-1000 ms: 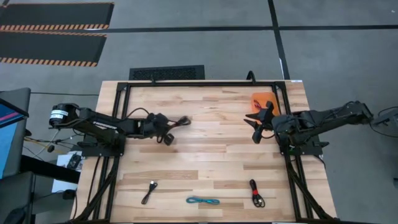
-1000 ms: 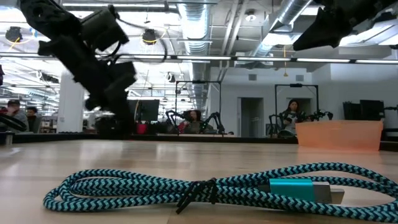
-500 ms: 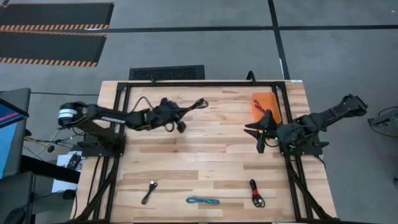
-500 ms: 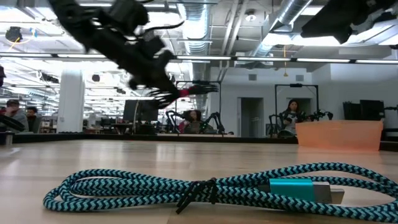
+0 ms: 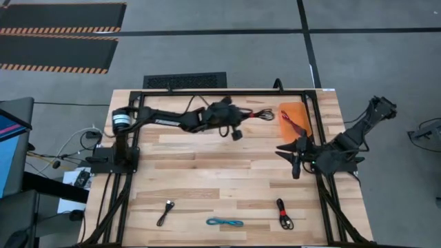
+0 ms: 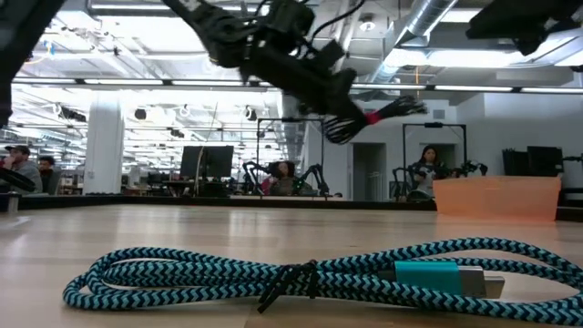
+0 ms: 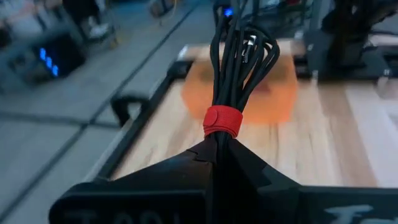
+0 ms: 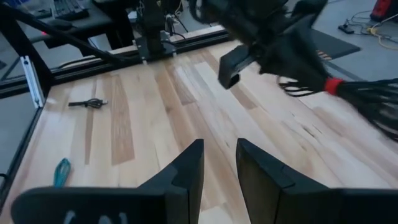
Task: Pick and place USB-C Cables
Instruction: Put the top black charger cable into the orange bin
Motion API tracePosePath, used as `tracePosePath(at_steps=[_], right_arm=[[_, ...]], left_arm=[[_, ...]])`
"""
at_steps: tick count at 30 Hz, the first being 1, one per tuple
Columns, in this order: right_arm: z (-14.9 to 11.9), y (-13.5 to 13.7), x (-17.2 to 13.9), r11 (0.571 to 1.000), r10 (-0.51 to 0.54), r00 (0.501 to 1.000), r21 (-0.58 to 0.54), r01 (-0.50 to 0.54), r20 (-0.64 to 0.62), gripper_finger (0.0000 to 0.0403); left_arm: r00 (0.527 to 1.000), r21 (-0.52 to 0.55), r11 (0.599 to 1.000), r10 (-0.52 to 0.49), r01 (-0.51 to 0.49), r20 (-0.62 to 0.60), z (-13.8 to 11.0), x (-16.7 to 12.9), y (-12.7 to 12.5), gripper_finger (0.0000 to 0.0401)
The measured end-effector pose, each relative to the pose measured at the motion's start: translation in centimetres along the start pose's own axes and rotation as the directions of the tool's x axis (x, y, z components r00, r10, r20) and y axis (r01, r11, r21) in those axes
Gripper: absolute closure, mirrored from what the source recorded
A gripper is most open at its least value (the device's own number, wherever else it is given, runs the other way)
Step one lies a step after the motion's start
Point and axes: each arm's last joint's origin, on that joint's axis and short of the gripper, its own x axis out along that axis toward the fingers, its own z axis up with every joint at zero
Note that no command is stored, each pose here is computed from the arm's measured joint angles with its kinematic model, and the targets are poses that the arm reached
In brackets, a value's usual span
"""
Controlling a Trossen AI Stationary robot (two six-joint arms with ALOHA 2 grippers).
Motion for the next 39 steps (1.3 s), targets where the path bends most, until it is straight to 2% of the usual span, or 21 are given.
tracePosePath(at_steps=[3, 6, 10, 15, 21, 28, 31, 34, 37, 39], right_arm=[[-0.4, 0.2, -0.5, 1.0, -0.008, 1.0, -0.004, 0.008, 0.01, 0.0285], [-0.6, 0.3, -1.0, 1.0, -0.007, 1.0, 0.003, 0.007, 0.027, 0.0285], [-0.8, 0.6, -1.4, 1.0, 0.002, 0.999, 0.003, -0.002, 0.043, 0.0285], [-0.8, 0.7, -1.7, 1.0, 0.008, 0.998, -0.005, -0.008, 0.057, 0.0285], [-0.9, 0.7, -1.8, 1.0, 0.012, 0.998, -0.019, -0.011, 0.054, 0.0285], [-1.1, 0.5, -1.8, 0.999, 0.0, 0.999, -0.047, 0.002, 0.045, 0.0285], [-1.1, 0.5, -1.8, 0.999, -0.001, 0.999, -0.048, 0.003, 0.045, 0.0285], [-1.1, 0.5, -1.8, 0.998, -0.006, 0.999, -0.062, 0.009, 0.05, 0.0285], [-1.1, 0.5, -1.8, 0.997, -0.015, 0.998, -0.072, 0.019, 0.058, 0.0285], [-1.1, 0.5, -1.8, 0.997, -0.018, 0.998, -0.077, 0.022, 0.059, 0.0285]], left_arm=[[1.0, 0.112, 0.994, 0.001, -0.003, 0.019, 0.8, 1.9, 0.1, 0.0398], [1.0, 0.267, 0.963, 0.022, -0.023, 0.007, 1.3, 3.8, 0.0, 0.0398], [0.995, 0.417, 0.905, 0.095, -0.088, 0.006, 2.1, 6.8, 0.0, 0.0398], [0.991, 0.557, 0.823, 0.131, -0.111, 0.003, 2.4, 9.8, -0.4, 0.0399], [0.988, 0.698, 0.704, 0.148, -0.131, 0.037, 3.2, 11.2, -1.0, 0.0399], [0.993, 0.874, 0.476, 0.097, -0.103, 0.064, 3.5, 11.2, -1.3, 0.0396], [0.99, 0.916, 0.376, 0.073, -0.143, 0.124, 3.3, 11.7, -1.5, 0.0393], [0.986, 0.95, 0.265, 0.062, -0.163, 0.152, 1.8, 12.8, -2.5, 0.0392], [0.987, 0.978, 0.136, 0.068, -0.156, 0.148, 0.2, 14.0, -3.6, 0.0392], [0.984, 0.981, 0.093, 0.069, -0.169, 0.163, -0.2, 14.4, -4.0, 0.0392]])
